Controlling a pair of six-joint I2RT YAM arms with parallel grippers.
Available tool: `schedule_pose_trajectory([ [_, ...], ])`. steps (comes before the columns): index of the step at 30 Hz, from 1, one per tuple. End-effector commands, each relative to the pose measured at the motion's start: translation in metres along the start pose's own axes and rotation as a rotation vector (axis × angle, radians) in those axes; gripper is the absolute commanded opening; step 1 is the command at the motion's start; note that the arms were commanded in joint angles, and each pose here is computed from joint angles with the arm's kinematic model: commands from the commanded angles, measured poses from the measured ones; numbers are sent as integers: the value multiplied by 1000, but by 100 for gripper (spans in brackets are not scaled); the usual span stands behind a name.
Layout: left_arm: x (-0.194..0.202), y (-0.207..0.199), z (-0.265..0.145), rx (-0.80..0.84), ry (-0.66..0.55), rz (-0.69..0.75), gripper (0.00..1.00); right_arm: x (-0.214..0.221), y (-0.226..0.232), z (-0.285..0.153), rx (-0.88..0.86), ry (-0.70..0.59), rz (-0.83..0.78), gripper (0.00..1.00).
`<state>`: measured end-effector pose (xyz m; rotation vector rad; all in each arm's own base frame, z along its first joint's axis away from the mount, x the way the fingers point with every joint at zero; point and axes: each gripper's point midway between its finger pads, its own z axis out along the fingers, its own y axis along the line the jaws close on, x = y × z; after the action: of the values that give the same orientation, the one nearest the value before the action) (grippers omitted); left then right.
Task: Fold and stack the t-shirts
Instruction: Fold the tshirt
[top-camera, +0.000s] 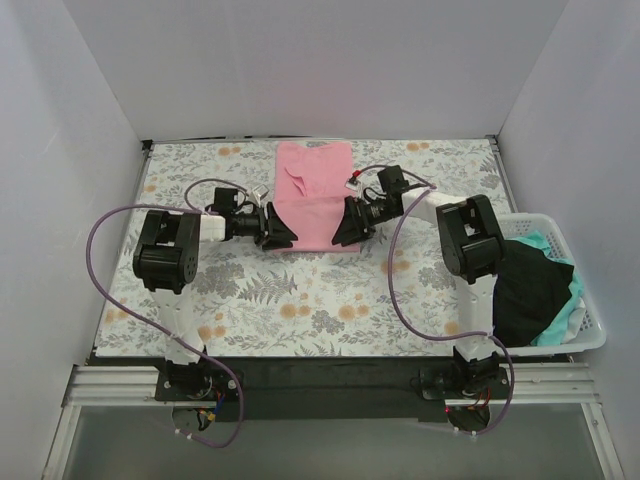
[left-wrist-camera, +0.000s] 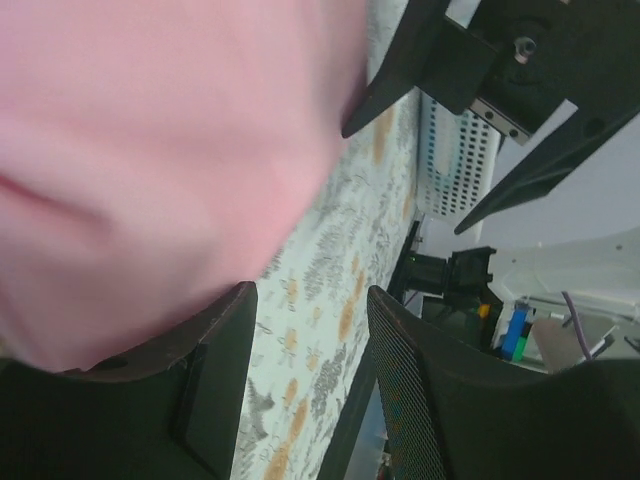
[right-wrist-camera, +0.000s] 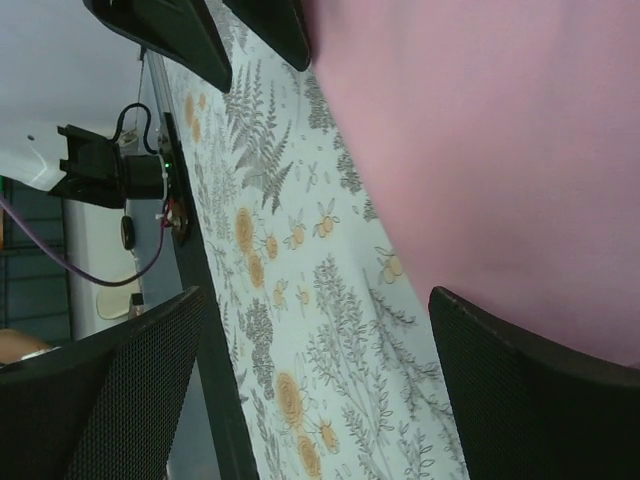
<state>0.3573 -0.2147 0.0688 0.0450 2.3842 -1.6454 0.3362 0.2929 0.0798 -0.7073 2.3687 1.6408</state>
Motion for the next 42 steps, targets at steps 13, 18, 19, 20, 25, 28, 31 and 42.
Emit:
schedule_pose_trajectory([
  [13,15,56,-14,-151,-22,-171,47,41,-65,-21,153,12,125,99],
  [18,-8,-15,-31,17,-19,55,44,14,-12,-33,18,-31,-41,98],
  [19,-10,-26,-34,44,-19,99,43,5,0,-38,14,-45,-130,98],
  [20,-17,-39,-38,59,-29,181,43,1,6,-42,14,-51,-163,98],
  [25,-40,-52,-54,-57,-62,544,34,-30,29,-63,131,-47,-463,85],
  [28,-42,-39,-59,-142,-26,777,31,-28,14,-64,289,42,-694,81],
  [31,-32,-16,-55,-239,48,1023,29,-20,-6,-59,418,161,-890,79],
  [42,-1,25,-23,-322,191,1417,27,8,-38,-26,473,298,-1110,72],
])
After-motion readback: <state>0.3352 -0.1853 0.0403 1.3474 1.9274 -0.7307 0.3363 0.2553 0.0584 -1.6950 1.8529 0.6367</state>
